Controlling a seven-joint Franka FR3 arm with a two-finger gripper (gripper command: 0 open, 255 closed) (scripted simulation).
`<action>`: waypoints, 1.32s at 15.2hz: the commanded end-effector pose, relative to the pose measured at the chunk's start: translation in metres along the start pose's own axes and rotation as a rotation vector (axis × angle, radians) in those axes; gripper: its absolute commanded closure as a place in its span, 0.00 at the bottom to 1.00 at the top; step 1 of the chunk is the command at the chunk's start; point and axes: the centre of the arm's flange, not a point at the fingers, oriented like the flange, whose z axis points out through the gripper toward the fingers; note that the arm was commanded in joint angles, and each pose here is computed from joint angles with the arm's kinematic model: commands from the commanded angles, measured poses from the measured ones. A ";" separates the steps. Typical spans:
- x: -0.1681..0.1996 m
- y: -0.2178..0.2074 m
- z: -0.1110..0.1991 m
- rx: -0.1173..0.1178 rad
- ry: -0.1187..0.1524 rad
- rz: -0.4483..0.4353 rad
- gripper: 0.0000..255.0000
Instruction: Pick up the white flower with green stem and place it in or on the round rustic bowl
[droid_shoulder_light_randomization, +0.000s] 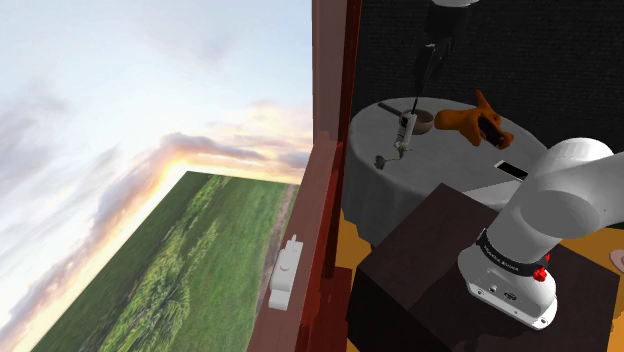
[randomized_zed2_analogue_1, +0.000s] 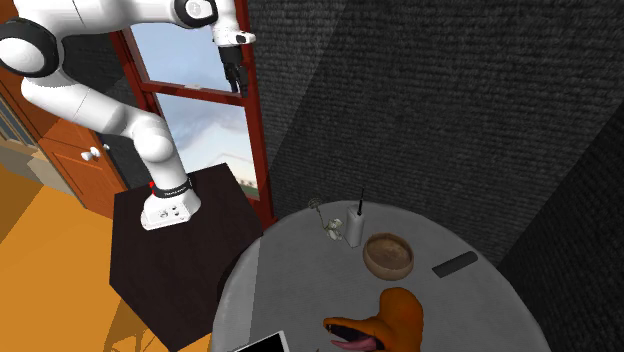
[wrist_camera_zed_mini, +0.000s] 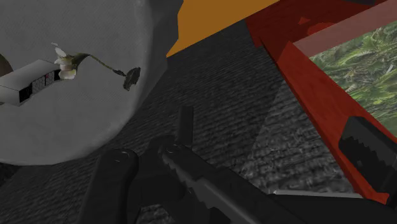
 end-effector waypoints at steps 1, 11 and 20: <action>0.000 0.000 0.000 0.000 0.000 0.000 0.00; 0.044 0.065 0.108 0.024 -0.003 -0.044 0.00; 0.086 0.120 0.207 0.045 -0.006 -0.084 0.00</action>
